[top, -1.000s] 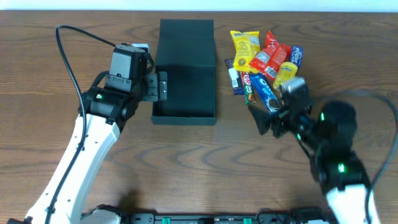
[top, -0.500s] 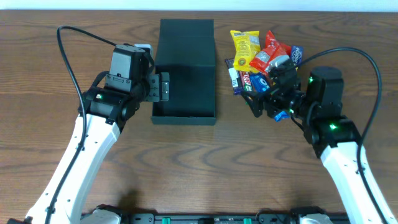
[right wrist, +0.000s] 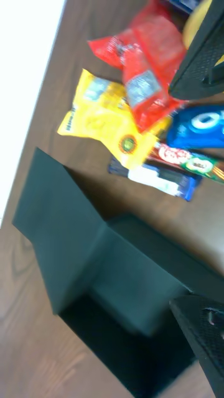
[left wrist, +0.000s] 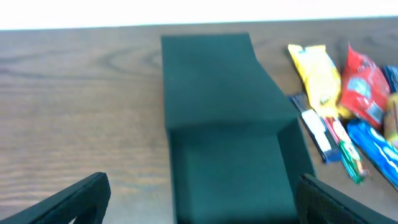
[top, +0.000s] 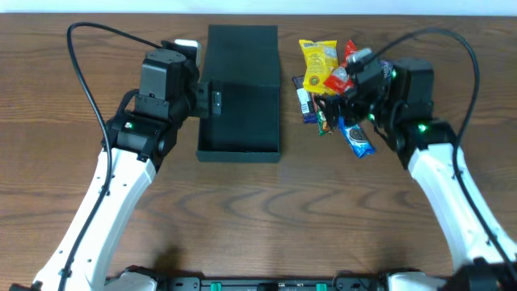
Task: Pack container
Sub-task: 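Reach the right gripper to the yellow chip bag and grasp it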
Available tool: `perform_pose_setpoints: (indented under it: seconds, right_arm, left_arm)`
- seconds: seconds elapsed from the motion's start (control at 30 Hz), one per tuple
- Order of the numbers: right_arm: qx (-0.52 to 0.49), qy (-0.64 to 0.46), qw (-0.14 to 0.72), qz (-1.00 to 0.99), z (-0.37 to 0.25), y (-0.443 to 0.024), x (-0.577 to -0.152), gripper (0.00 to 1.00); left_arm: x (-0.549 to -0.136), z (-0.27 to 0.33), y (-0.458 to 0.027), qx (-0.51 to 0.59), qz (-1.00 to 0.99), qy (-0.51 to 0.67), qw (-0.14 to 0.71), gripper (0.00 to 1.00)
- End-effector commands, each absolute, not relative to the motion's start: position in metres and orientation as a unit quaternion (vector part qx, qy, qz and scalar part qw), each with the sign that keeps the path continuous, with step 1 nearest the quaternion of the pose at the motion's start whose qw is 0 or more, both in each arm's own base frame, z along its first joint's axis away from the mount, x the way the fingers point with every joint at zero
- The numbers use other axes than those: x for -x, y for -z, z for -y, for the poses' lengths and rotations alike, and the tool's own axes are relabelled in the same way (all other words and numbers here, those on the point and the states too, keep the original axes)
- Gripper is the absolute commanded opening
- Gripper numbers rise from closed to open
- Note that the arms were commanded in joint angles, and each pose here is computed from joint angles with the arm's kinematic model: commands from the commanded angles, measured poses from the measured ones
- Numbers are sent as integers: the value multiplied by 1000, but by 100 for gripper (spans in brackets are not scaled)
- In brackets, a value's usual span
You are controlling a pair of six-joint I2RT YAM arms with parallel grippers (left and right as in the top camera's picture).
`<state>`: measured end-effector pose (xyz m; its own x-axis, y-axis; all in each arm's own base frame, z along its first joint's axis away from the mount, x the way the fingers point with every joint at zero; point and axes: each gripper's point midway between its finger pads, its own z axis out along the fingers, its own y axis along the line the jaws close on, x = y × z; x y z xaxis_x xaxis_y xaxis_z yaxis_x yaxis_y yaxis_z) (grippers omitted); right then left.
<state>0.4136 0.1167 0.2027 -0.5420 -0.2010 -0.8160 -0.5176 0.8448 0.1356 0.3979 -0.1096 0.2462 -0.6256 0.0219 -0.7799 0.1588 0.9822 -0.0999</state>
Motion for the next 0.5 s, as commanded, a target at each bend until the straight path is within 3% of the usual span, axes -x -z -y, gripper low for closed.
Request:
perform_pose_setpoints:
  seconds: [0.0, 0.47]
  right_arm:
    - [207, -170, 427, -864, -113, -197, -443, 99]
    - [198, -119, 349, -908, -143, -143, -561, 99]
  left_arm:
    - [-406, 96, -252, -41, -892, 39, 449, 95]
    - [-411, 88, -256, -36, -887, 24, 460, 95]
